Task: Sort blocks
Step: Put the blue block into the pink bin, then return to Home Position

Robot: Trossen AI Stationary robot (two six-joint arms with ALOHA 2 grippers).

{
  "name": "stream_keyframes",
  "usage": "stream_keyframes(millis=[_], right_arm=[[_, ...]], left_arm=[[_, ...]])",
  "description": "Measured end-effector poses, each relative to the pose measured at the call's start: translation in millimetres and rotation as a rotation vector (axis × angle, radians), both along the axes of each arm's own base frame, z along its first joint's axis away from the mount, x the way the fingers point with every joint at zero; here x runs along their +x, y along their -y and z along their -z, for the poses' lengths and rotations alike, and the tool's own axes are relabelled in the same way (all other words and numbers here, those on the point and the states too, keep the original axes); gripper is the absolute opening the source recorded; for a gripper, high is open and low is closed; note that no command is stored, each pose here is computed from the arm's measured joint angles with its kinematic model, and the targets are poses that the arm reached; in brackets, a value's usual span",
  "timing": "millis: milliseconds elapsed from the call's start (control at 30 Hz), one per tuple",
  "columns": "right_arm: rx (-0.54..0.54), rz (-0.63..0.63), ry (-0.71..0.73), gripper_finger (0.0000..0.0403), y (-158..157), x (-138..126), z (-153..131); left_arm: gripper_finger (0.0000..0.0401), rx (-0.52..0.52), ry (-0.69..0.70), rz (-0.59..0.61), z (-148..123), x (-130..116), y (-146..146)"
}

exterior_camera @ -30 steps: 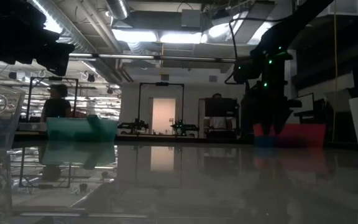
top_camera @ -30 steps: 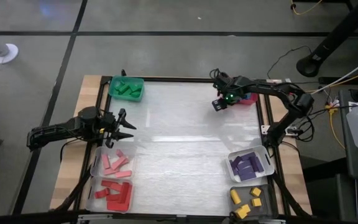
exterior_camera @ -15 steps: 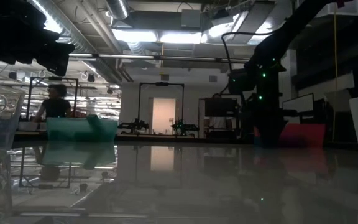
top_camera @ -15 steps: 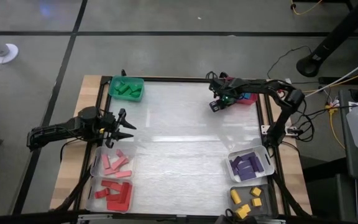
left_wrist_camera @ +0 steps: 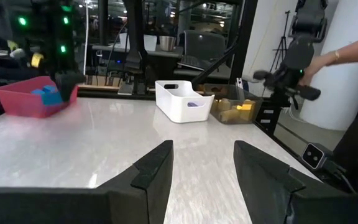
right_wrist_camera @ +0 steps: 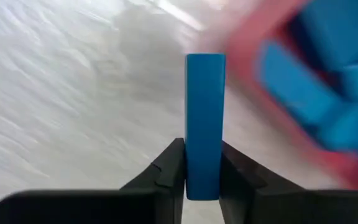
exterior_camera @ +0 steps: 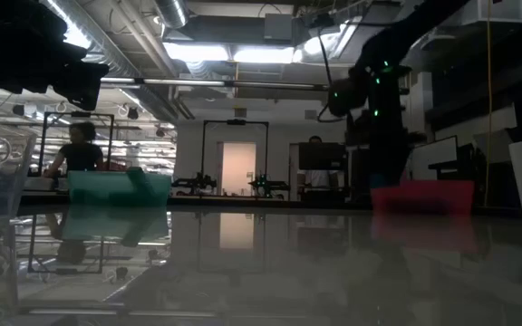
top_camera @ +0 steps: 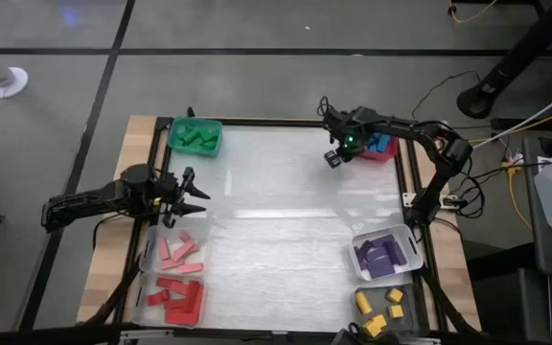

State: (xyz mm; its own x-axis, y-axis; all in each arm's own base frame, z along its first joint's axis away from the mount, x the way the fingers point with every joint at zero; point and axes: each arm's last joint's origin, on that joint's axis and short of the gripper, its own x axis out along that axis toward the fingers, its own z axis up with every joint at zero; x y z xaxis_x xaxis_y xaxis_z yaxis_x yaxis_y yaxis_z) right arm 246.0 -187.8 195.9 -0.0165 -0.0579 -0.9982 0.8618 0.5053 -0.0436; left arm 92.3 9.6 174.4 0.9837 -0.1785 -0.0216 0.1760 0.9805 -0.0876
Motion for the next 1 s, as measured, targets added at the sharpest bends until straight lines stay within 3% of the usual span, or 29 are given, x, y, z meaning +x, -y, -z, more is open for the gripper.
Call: stream_keyframes(millis=[300, 433, 733, 1000], right_arm=[[-0.199, -0.247, -0.290, 0.0053, 11.3, -3.7, -53.3], [-0.253, -0.276, -0.370, 0.0084, 18.8, -9.9, -55.2], [-0.238, -0.241, -0.378, 0.0174, 31.2, -21.4, -55.1], [-0.156, -0.197, -0.250, 0.0191, 26.1, -15.5, -53.3]], left_arm=[[0.0159, 0.000, 0.000, 0.000, 0.0, 0.0, 0.0], [0.0159, 0.000, 0.000, 0.000, 0.0, 0.0, 0.0], [0.0159, 0.000, 0.000, 0.000, 0.0, 0.0, 0.0], [0.0159, 0.000, 0.000, 0.000, 0.0, 0.0, 0.0]])
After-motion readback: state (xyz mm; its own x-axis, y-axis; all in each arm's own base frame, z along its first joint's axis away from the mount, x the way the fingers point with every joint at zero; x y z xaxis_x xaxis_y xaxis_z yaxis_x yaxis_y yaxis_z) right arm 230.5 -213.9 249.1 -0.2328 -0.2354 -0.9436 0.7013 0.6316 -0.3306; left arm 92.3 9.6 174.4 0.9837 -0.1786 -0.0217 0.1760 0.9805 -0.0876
